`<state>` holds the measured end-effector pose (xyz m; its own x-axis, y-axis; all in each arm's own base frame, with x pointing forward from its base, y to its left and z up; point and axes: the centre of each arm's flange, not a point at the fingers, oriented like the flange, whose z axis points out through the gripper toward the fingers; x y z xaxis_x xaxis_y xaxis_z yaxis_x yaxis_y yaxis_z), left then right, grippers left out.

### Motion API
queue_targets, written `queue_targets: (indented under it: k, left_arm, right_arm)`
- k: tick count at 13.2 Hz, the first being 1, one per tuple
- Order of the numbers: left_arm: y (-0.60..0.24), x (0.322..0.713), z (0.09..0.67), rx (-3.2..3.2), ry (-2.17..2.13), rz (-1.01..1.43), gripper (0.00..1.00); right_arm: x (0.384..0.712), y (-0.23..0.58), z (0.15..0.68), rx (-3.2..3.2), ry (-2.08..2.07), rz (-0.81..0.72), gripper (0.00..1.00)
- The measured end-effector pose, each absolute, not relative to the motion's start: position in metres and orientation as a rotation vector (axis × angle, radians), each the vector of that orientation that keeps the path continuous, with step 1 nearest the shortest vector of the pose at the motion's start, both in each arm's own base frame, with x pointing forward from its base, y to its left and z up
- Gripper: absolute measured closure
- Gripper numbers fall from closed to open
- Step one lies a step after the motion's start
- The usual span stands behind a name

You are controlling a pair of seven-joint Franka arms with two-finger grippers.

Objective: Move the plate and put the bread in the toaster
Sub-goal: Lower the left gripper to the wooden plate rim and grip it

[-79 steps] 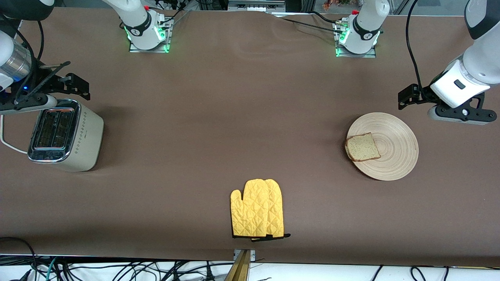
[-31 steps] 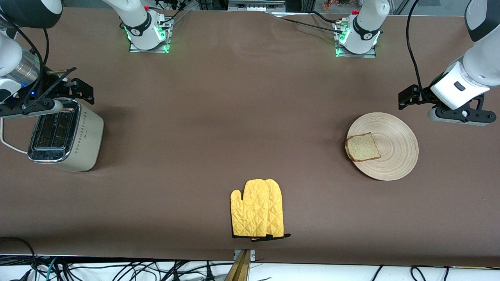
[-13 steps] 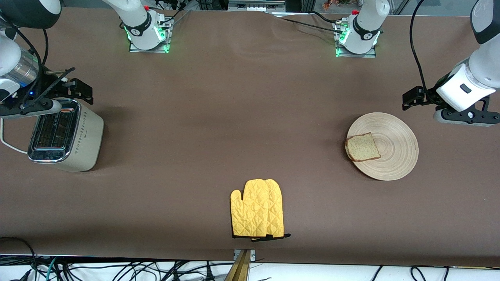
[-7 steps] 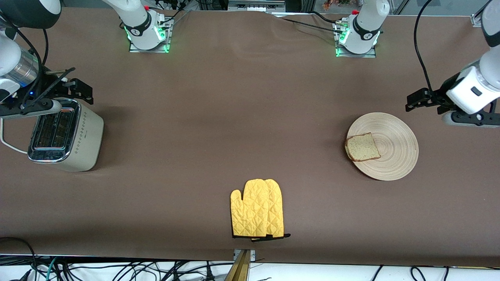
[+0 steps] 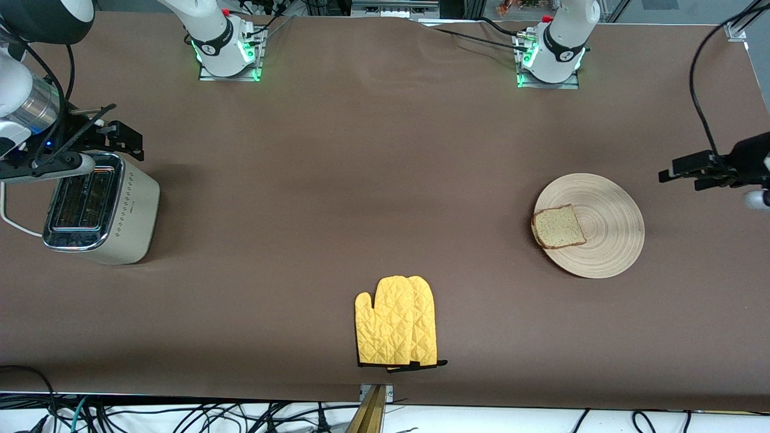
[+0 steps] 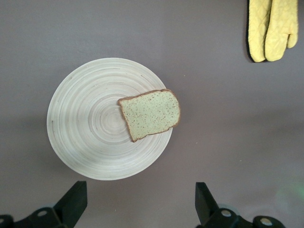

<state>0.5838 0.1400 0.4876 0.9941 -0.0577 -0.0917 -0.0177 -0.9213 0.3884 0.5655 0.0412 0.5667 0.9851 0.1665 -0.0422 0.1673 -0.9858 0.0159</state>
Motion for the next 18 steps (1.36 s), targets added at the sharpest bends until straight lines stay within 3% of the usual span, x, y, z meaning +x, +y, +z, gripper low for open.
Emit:
queue_targets:
  k: [5,9,15,18]
  left_arm:
    - [0.291,0.553,0.337,2.407,-0.092,-0.031,0.0]
    - [0.342,0.514,0.207,2.195,-0.048,0.034,0.0]
    - [0.291,0.533,0.133,2.034,0.006,0.012,0.0]
    - [0.279,0.536,0.117,2.018,0.082,-0.051,0.05]
  right_arm:
    - [0.565,0.041,0.567,3.111,0.262,-0.064,0.0]
    - [0.565,0.041,0.566,3.111,0.262,-0.065,0.0]
    - [0.565,0.041,0.566,3.11,0.262,-0.067,0.0]
    - [0.565,0.041,0.566,3.11,0.262,-0.067,0.0]
